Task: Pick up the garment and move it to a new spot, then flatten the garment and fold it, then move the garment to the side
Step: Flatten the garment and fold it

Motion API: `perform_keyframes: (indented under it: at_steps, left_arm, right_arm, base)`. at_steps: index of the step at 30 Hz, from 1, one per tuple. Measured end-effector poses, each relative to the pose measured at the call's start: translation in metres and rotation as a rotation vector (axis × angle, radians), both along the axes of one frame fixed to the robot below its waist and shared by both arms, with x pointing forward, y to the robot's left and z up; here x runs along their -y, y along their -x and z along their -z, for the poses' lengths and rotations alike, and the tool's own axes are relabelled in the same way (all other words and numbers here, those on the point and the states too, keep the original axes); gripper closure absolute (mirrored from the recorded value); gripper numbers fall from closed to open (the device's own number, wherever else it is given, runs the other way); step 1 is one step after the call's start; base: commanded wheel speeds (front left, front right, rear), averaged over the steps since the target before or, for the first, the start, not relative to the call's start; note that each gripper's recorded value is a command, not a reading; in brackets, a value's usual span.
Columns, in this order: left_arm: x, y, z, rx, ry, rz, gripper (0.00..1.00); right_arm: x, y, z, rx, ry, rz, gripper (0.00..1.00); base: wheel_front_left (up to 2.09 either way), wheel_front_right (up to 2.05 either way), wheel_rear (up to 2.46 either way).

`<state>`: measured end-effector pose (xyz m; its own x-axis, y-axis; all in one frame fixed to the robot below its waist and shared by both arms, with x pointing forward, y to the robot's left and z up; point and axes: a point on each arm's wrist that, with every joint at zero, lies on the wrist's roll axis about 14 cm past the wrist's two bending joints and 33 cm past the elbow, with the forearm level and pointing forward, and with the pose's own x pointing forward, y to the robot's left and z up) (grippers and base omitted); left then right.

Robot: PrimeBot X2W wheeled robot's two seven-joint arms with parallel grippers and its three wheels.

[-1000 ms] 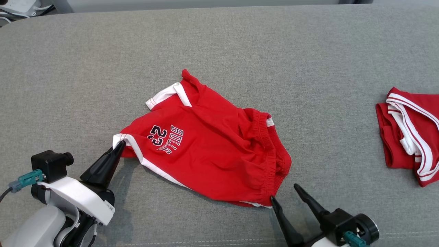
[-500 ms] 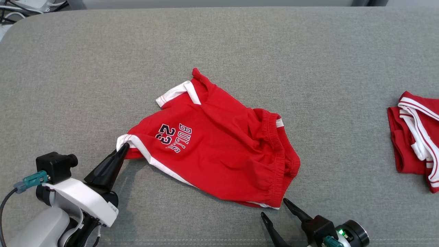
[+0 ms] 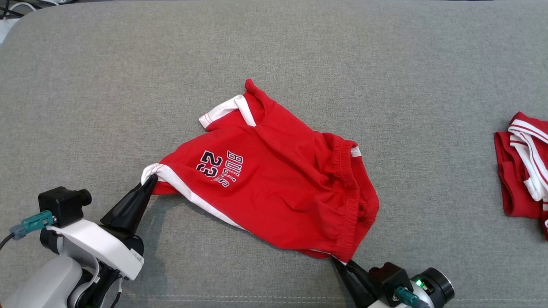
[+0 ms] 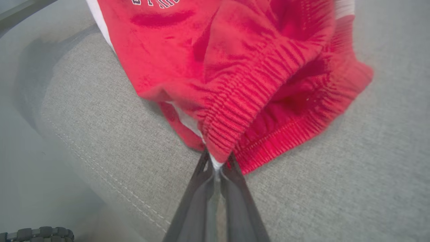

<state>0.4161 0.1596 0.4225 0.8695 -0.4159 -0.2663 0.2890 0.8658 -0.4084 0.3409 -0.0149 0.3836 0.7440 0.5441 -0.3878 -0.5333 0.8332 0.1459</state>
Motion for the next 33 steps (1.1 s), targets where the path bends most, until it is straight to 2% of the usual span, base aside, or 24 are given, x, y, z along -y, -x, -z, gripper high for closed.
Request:
perform_keyframes:
  at_steps: [5, 7, 12, 14, 21, 25, 27, 29, 33]
  left_arm:
    - [0.001, -0.001, -0.001, 0.004, 0.002, 0.001, 1.00]
    - [0.002, -0.002, -0.004, 0.012, 0.004, 0.007, 1.00]
    - [-0.001, -0.014, -0.024, 0.071, -0.016, 0.029, 1.00]
    - [-0.006, -0.024, -0.037, 0.107, -0.025, 0.028, 1.00]
    - [-0.022, -0.061, -0.089, 0.172, -0.059, 0.032, 1.00]
    - [-0.027, -0.080, -0.145, 0.230, 0.008, 0.019, 1.00]
    - [-0.031, -0.080, -0.162, 0.230, 0.052, 0.008, 1.00]
    - [-0.036, -0.074, -0.164, 0.204, 0.064, 0.004, 1.00]
    - [-0.039, -0.036, -0.108, 0.020, 0.063, 0.011, 1.00]
  right_arm:
    - [0.002, -0.005, -0.007, 0.016, -0.012, 0.013, 1.00]
    - [0.001, -0.015, -0.025, 0.055, -0.081, 0.042, 1.00]
    - [-0.003, -0.059, -0.102, 0.194, -0.365, 0.107, 1.00]
    - [-0.004, -0.078, -0.134, 0.257, -0.441, 0.106, 1.00]
    - [0.008, -0.139, -0.212, 0.378, -0.573, 0.112, 1.00]
    - [0.008, -0.161, -0.256, 0.419, -0.654, 0.100, 1.00]
    - [0.003, -0.166, -0.252, 0.362, -0.632, 0.087, 1.00]
    - [-0.004, -0.164, -0.228, 0.244, -0.605, 0.079, 1.00]
    - [-0.015, -0.131, -0.151, -0.052, -0.532, 0.068, 1.00]
  base:
    - [0.00, 0.00, 0.00]
    - [0.00, 0.00, 0.00]
    - [0.00, 0.00, 0.00]
    - [0.00, 0.00, 0.00]
    - [0.00, 0.00, 0.00]
    - [0.00, 0.00, 0.00]
    - [0.00, 0.00, 0.00]
    - [0.00, 0.00, 0.00]
    - [0.00, 0.00, 0.00]
